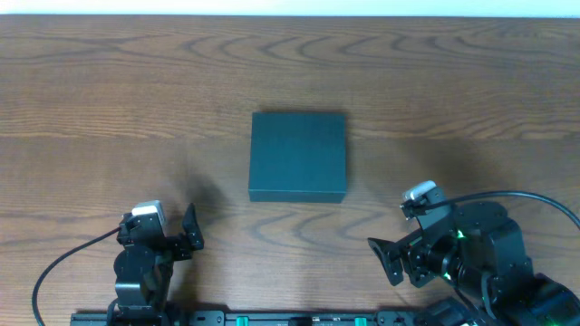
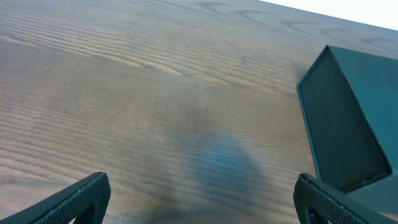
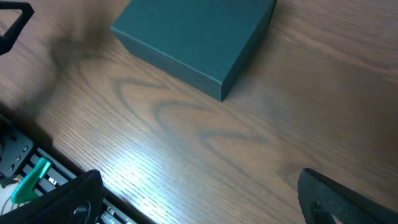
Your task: Pack container
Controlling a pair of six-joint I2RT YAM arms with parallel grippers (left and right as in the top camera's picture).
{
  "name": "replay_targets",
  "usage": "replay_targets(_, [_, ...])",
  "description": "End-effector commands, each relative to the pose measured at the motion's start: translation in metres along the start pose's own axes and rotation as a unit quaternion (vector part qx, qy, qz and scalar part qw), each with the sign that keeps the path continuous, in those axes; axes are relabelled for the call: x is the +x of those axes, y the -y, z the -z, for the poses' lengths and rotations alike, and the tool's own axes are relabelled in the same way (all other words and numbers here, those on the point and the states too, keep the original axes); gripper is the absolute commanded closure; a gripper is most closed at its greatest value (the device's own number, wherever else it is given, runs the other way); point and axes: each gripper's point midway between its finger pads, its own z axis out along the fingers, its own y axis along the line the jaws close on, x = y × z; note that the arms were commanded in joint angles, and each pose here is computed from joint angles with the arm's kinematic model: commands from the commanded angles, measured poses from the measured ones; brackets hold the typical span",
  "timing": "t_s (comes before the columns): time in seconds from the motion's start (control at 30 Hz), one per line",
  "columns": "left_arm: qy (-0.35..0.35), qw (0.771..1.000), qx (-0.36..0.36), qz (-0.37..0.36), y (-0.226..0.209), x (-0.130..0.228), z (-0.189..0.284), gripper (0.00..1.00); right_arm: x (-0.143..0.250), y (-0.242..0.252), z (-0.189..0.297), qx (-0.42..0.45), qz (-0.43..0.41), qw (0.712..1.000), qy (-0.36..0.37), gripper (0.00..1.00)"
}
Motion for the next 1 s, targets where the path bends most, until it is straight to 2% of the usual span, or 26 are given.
replay_targets(0.0, [-0.001, 1.0, -0.014, -0.004, -0.006, 0.004, -0.002, 0.05, -0.001, -0.001, 0.002, 0.0, 0.008, 1.0, 0.004, 0.01])
replay_targets(0.23, [-0.001, 1.0, -0.014, -0.004, -0.006, 0.004, -0.002, 0.05, -0.004, 0.038, 0.011, 0.098, 0.023, 0.991, 0.092, 0.01])
replay_targets(0.47, [-0.001, 1.0, -0.014, -0.004, -0.006, 0.004, -0.002, 0.05, 0.027, 0.056, -0.02, 0.127, 0.015, 0.978, 0.165, 0.01])
replay_targets(0.67, [-0.001, 1.0, -0.014, -0.004, -0.006, 0.004, -0.002, 0.05, 0.065, 0.063, -0.056, 0.123, 0.006, 0.981, 0.151, 0.01])
replay_targets(0.97, [-0.001, 1.0, -0.014, -0.004, -0.006, 0.004, -0.002, 0.05, 0.088, 0.062, -0.082, 0.105, 0.006, 0.986, 0.131, 0.01])
